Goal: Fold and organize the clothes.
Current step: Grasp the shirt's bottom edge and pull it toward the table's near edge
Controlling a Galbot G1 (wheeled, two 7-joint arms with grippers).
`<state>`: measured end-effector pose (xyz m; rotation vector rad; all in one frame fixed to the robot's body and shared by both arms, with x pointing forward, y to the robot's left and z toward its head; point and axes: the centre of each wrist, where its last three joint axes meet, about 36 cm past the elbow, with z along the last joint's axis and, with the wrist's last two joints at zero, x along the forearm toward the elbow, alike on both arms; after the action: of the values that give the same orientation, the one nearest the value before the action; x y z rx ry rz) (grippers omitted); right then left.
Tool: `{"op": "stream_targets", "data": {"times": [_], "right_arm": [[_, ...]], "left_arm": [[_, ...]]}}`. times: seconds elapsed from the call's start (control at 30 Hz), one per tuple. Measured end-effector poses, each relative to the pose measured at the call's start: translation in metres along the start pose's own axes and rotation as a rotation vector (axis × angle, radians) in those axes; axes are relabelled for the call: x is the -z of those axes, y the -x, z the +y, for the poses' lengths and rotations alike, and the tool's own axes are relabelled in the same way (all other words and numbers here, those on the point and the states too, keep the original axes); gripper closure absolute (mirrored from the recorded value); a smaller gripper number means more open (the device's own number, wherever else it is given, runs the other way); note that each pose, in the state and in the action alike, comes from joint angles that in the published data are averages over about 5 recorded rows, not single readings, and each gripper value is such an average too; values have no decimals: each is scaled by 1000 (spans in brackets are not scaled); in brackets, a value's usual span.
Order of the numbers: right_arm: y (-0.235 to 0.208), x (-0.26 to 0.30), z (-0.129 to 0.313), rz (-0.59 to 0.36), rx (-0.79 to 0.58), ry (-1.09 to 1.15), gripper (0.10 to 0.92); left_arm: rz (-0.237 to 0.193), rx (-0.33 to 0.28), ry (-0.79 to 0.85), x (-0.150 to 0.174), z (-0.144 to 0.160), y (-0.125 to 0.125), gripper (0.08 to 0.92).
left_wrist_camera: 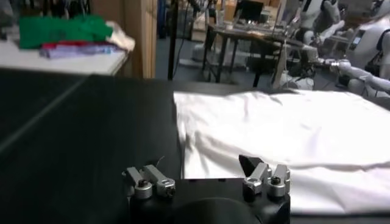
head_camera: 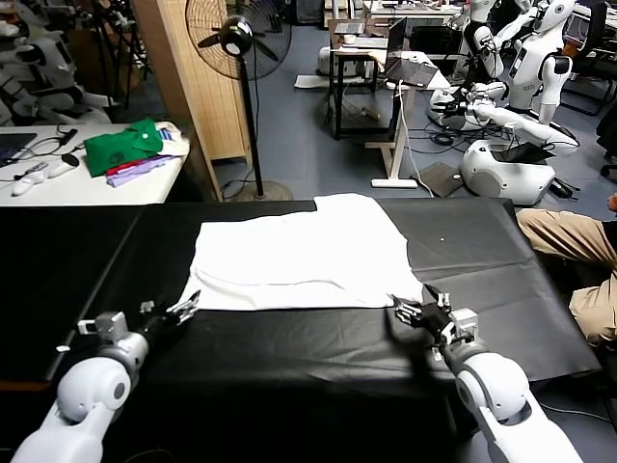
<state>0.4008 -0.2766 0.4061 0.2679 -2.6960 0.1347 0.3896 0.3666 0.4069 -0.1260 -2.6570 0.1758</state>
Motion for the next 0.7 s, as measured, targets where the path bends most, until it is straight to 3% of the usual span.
{"op": "stream_targets", "data": {"times": [0.13, 0.33, 0.47, 0.7], "right_arm": [[3, -8, 3, 17, -7, 17, 554], [-4, -5, 4, 24, -19, 43, 858], [-19, 6, 5, 56, -39, 82, 899], [-54, 22, 14, 91, -57, 57, 900]], "left_arm": [[27, -7, -5, -6, 0, 2, 418], [21, 8, 11, -8, -2, 1, 751], [14, 22, 40, -5, -1, -9, 868], [14, 20, 110, 5, -1, -43, 869]]}}
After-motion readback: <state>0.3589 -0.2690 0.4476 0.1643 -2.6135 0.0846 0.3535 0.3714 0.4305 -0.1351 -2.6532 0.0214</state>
